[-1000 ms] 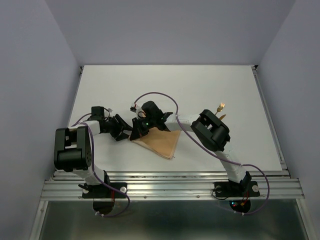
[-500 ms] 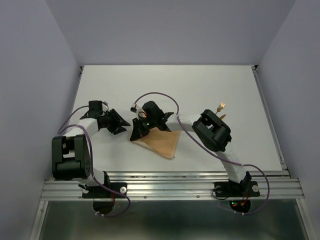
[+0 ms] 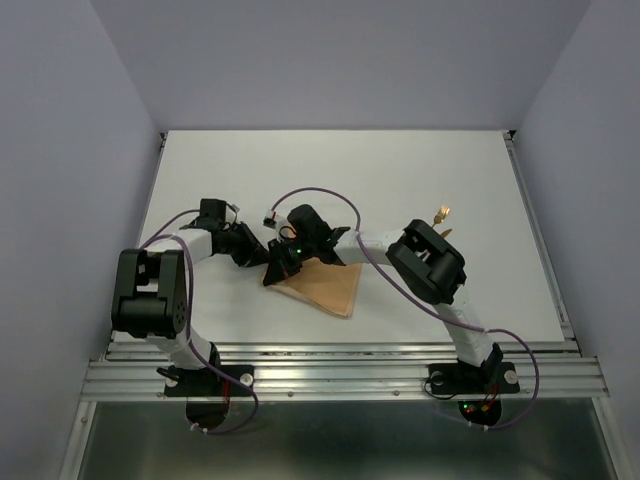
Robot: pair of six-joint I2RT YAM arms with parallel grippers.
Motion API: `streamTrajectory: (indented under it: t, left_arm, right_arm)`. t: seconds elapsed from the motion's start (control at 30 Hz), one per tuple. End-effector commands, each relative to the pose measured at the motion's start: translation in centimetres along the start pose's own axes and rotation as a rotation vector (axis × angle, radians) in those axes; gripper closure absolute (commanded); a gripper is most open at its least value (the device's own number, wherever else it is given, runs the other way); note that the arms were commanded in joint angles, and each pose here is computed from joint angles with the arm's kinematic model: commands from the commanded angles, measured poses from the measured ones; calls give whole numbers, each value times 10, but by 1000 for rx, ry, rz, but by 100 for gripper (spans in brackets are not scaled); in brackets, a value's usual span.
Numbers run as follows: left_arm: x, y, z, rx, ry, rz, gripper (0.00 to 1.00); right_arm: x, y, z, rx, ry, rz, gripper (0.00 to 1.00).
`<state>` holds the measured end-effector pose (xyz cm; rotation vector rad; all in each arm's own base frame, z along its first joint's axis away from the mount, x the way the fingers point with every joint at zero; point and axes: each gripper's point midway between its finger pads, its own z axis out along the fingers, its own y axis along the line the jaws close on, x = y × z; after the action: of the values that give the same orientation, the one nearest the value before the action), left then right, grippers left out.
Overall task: Fold the napkin into a case and place the utensils inside
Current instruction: Pick up the lower triangle-folded napkin from the center of the board.
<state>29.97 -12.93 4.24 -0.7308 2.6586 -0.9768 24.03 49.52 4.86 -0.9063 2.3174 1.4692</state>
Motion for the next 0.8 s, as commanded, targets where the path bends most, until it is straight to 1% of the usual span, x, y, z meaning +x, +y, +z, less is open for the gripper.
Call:
streamTrajectory:
  t: [0.0,0.17,0.27,0.6,0.77]
  left_arm:
    - [-5,-22,0,59,-1,47,81]
    - [4,-11,12,39,47,48,82]
    - [10,1,16,5,60,32,85]
    - [19,21,17,-48,52,16,85]
    - [20,23,17,-47,56,24,85]
  right_arm:
    - [-21,27,-11,-52,-54,-72,99]
    - [-23,27,-11,-52,-57,-72,99]
    - [-26,29,-13,-47,-66,-80,99]
    - [-30,27,-17,-6,-73,-102,99]
    - [-32,25,-15,4,-66,-110,99]
